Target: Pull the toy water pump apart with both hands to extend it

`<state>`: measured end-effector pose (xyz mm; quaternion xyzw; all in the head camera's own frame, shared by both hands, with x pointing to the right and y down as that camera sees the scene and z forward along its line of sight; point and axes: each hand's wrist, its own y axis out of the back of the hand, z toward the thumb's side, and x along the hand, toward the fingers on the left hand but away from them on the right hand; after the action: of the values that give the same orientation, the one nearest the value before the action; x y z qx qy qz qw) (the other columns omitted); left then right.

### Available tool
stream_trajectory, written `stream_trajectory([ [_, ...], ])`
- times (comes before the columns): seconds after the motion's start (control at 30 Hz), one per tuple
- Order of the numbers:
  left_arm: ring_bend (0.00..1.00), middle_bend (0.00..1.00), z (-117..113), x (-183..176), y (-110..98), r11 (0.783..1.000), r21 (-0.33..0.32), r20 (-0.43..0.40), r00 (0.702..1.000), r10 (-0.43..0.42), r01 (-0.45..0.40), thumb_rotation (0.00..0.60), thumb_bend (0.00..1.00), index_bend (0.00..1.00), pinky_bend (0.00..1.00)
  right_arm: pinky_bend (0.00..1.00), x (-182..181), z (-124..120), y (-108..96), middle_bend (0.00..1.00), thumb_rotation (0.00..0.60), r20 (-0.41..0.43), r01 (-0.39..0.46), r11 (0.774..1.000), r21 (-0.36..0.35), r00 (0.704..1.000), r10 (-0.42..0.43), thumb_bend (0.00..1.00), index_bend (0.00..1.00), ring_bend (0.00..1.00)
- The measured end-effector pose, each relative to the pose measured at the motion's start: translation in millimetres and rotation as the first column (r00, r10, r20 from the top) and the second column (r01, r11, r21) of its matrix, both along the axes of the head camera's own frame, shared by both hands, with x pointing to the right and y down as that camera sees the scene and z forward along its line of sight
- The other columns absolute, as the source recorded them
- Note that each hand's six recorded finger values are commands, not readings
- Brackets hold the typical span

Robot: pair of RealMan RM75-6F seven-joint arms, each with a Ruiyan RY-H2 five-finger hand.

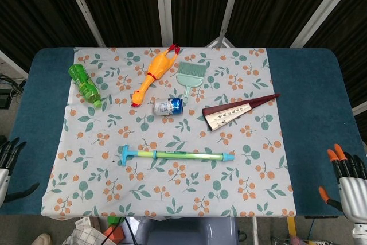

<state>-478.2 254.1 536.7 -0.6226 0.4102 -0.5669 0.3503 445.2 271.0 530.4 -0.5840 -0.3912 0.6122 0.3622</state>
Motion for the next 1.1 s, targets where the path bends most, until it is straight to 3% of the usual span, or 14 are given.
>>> stream_trajectory([
  [0.27,0.00,0.00,3.2,2.5,-1.5,1.000,-0.014,0.015,1.000,0.013,-0.013,0.600,0.14,0.01,0.00,0.00,3.1,0.3,-0.2,0.00,0.600,0.002,-0.012,1.000,-0.003,1.000,0.012,0.31,0.00,0.00],
  [0.6,0.00,0.04,9.5,17.2,-11.0,0.995,-0.030,0.050,0.994,0.095,-0.094,0.600,0.17,0.18,0.01,0.00,2.9,0.0,0.1,0.00,0.600,0.003,-0.008,1.000,-0.003,1.000,0.008,0.31,0.00,0.00],
  [0.77,0.00,0.10,20.0,47.2,-23.9,0.983,-0.050,0.052,0.983,0.178,-0.176,0.600,0.25,0.26,0.02,0.00,2.9,0.0,-0.2,0.00,0.600,0.005,-0.007,1.000,-0.003,1.000,0.007,0.31,0.00,0.00],
  [1.1,0.00,0.13,51.2,134.5,-47.9,0.950,-0.103,0.026,0.954,0.297,-0.293,0.600,0.29,0.35,0.02,0.00,3.6,0.0,0.0,0.00,0.600,0.017,-0.013,1.000,-0.008,1.000,0.013,0.31,0.00,0.00],
])
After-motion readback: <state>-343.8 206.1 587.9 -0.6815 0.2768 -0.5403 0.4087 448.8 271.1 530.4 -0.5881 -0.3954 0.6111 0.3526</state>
